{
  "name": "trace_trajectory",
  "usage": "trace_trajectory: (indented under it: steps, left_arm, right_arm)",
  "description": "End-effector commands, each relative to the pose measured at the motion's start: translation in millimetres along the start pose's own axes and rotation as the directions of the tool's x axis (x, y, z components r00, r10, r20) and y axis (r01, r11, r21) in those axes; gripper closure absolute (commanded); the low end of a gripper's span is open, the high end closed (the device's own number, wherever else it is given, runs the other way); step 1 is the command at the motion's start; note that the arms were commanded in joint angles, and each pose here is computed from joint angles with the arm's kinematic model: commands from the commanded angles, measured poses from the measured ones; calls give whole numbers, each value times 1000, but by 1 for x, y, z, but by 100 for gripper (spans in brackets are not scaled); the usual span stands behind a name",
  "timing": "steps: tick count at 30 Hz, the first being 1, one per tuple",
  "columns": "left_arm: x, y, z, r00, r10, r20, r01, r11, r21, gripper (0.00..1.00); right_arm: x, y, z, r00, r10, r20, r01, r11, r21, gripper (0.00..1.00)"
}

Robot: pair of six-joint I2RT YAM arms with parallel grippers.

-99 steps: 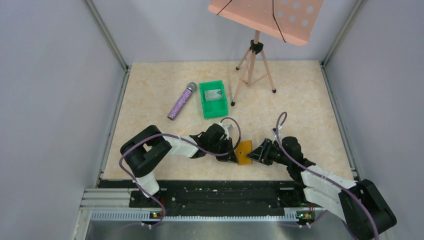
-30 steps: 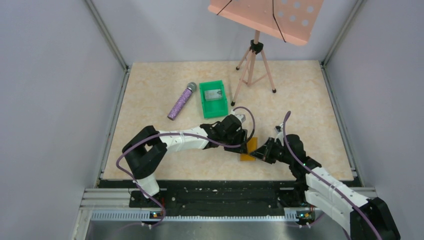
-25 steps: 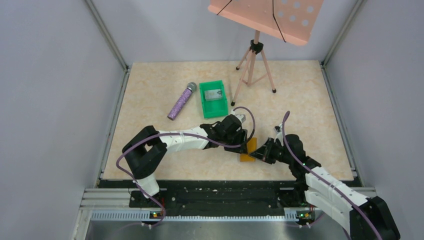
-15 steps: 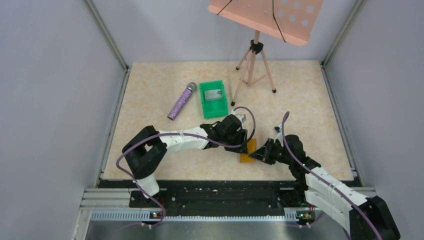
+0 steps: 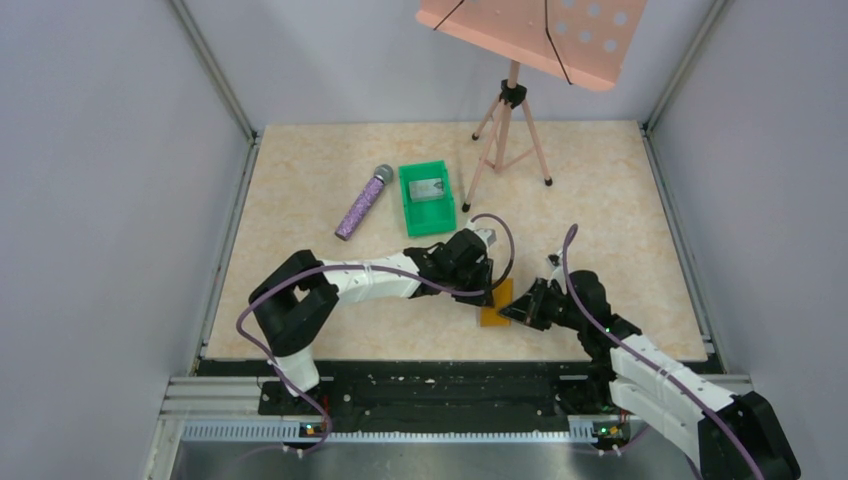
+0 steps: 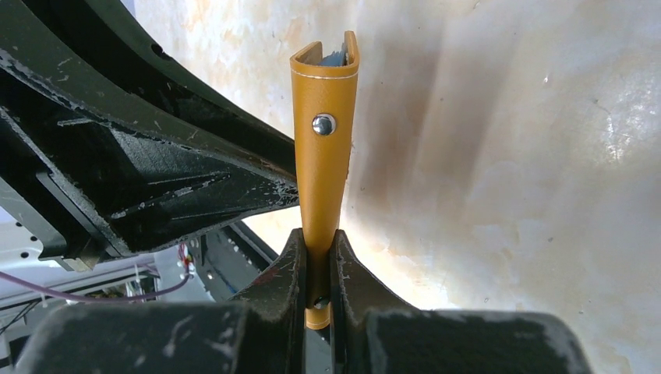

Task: Take the credit cards out of the card holder
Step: Open the card holder at the center of the board.

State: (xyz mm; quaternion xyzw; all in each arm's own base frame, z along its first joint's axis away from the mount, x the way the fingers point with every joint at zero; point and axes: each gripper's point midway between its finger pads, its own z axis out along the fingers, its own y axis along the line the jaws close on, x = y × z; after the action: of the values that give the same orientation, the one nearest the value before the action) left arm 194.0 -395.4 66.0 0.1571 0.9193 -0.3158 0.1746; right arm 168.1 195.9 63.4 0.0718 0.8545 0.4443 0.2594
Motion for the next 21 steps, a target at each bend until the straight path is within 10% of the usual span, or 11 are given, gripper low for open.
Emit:
trace_trajectory:
  steps: [1,11,21]
  left_arm:
    - [-11,-3,8,999,28,36,-28,1000,0,76]
    - [-15,5,1,998,40,52,-37,998,-60,100]
    - [-19,7,-10,996,46,78,-40,996,-81,100]
  right_arm:
    - [-7,44,-5,996,-86,16,87,979,-183,100]
    - [-10,40,-5,996,-83,32,87,984,-158,100]
    - [-10,26,-4,997,-75,37,78,993,-90,100]
